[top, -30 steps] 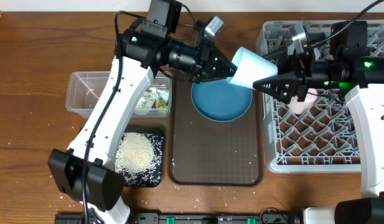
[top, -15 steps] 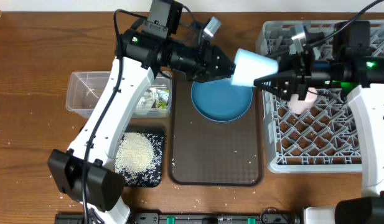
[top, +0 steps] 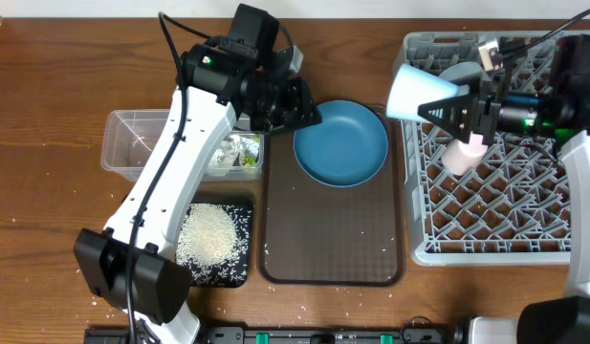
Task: Sort waste into correct bins and load items into the dishwasher rack
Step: 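Place light-blue cup upside down in the rack with right gripper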
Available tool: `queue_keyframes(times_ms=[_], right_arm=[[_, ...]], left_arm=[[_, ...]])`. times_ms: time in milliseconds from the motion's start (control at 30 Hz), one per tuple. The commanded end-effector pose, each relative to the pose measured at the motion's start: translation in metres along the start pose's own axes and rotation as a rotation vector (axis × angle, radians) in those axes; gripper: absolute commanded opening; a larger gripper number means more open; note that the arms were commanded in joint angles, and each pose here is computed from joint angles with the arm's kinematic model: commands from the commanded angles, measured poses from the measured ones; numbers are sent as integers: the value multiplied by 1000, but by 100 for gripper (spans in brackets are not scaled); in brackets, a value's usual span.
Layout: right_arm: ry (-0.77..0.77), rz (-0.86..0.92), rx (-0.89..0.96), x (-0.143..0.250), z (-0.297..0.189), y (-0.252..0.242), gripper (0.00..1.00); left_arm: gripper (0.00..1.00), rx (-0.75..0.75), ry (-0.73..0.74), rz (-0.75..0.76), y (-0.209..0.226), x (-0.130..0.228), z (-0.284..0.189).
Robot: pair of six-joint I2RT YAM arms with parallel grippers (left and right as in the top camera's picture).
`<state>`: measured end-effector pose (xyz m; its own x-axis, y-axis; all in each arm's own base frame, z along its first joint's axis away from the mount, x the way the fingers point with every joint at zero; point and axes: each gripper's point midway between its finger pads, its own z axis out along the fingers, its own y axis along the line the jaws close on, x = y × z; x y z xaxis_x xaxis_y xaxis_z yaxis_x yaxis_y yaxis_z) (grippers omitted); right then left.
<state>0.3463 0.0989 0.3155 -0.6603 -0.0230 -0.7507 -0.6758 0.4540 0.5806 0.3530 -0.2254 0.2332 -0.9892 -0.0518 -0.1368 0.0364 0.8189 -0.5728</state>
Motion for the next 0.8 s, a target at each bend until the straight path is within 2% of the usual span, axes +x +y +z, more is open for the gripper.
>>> queue_keyframes(times_ms=[0,100,233,400,600,767], right_arm=[[81,288,466,27,-36,-74,52],[104,456,803,50,-81,-117,51],[154,584,1090,78,-123,-137,49],[247,685,1217,107,-143,-130,49],[354,759,1286,132,-156,-117,47],[374,782,1317,141,-160,-118,46]], left_arm=[[37,-136,-22,12,26,-2,-1],[37,-156,13,23,31,7,-2],[36,-169,47,16,32,16,-2],[37,-220,56,42,33,23,4],[36,-309,64,91,37,33,14],[37,-315,84,115,32,41,21]])
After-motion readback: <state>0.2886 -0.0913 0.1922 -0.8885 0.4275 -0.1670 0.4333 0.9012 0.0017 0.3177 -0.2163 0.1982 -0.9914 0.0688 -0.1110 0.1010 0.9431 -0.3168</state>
